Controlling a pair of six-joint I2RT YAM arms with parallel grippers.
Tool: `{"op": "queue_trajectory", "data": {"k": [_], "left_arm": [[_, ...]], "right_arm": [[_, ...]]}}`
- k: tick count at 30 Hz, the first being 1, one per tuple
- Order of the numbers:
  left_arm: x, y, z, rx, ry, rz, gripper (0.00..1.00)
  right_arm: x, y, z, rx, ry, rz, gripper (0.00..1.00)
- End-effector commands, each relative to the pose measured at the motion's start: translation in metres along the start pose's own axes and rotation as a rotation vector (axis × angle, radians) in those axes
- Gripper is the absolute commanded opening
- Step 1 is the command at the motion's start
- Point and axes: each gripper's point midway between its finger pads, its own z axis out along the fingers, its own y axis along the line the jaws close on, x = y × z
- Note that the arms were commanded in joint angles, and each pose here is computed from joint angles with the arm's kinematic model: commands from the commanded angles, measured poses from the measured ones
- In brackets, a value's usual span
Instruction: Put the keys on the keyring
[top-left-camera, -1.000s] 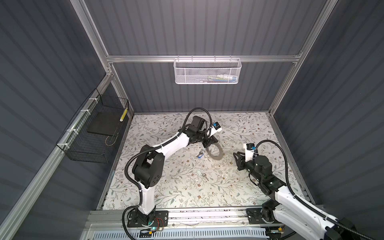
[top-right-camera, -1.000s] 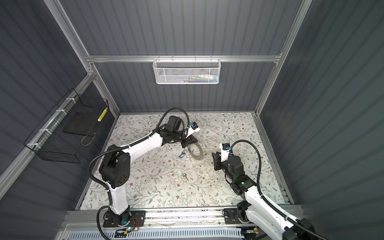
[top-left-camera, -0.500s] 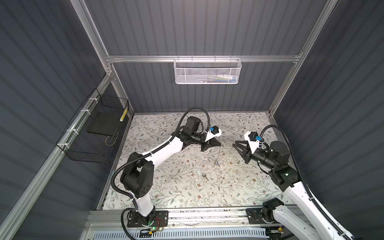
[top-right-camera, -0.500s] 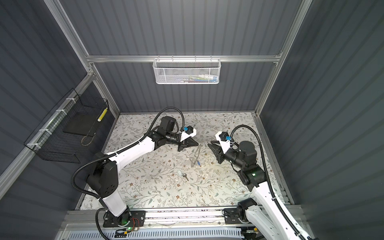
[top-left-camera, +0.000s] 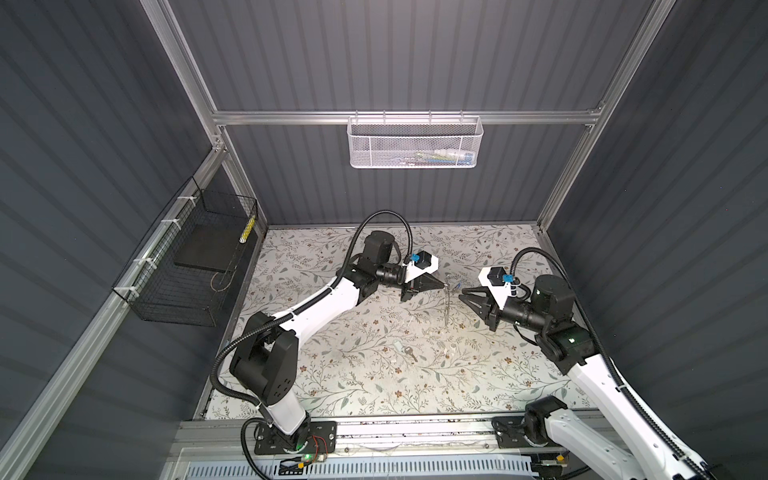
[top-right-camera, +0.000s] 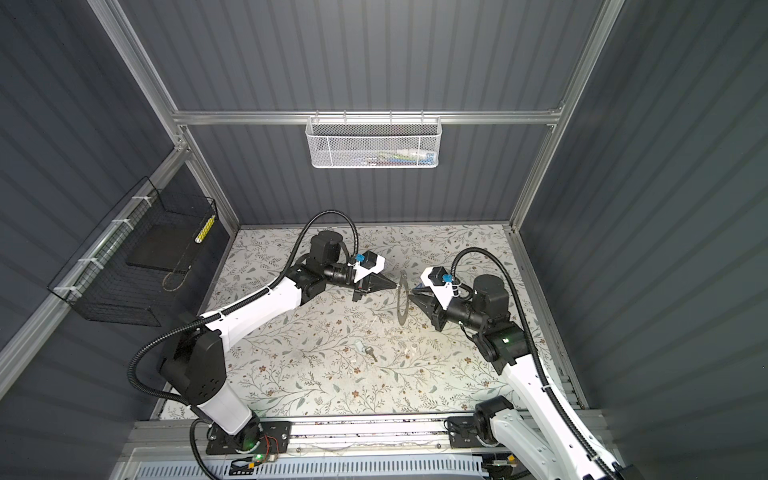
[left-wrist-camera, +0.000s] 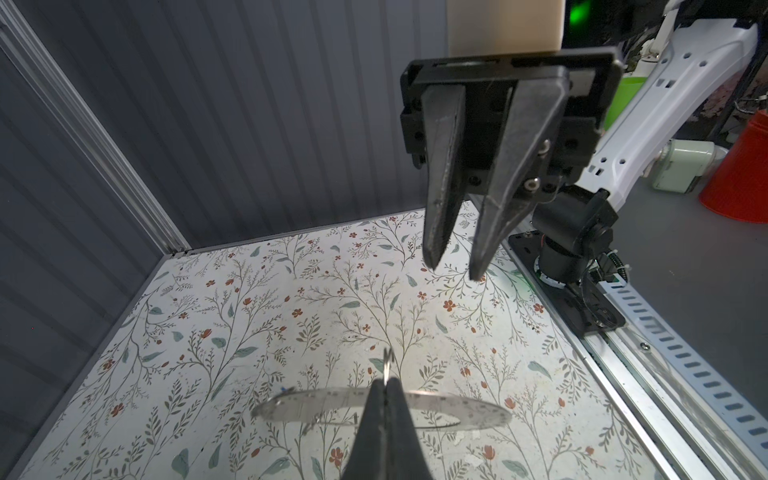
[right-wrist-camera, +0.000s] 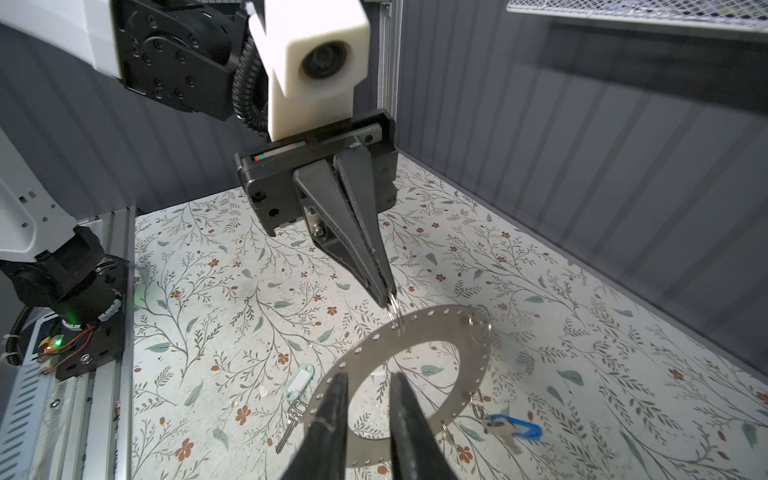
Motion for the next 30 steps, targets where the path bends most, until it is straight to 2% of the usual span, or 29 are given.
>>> {"op": "queue_trajectory", "data": {"k": [1, 16, 22, 30], "left_arm": [[-0.019, -0.008, -0.002, 0.039, -0.063, 0.027, 0.00], [-0.031, -0.022, 0.004, 0.094, -0.082, 0.049, 0.00], [-0.035, -0.024, 0.004, 0.104, -0.088, 0.054, 0.00], [-0.041, -0.027, 0.007, 0.121, -0.100, 0.064, 0.00]], "right_arm": [[0.000, 0.006, 0.000, -0.040, -0.007, -0.020, 0.21], [-0.004, -0.002, 0.008, -0.028, -0.026, -0.033, 0.22], [-0.005, -0.006, 0.009, -0.007, -0.029, -0.048, 0.21], [-0.004, 0.000, 0.012, -0.050, -0.029, -0.041, 0.16]]}}
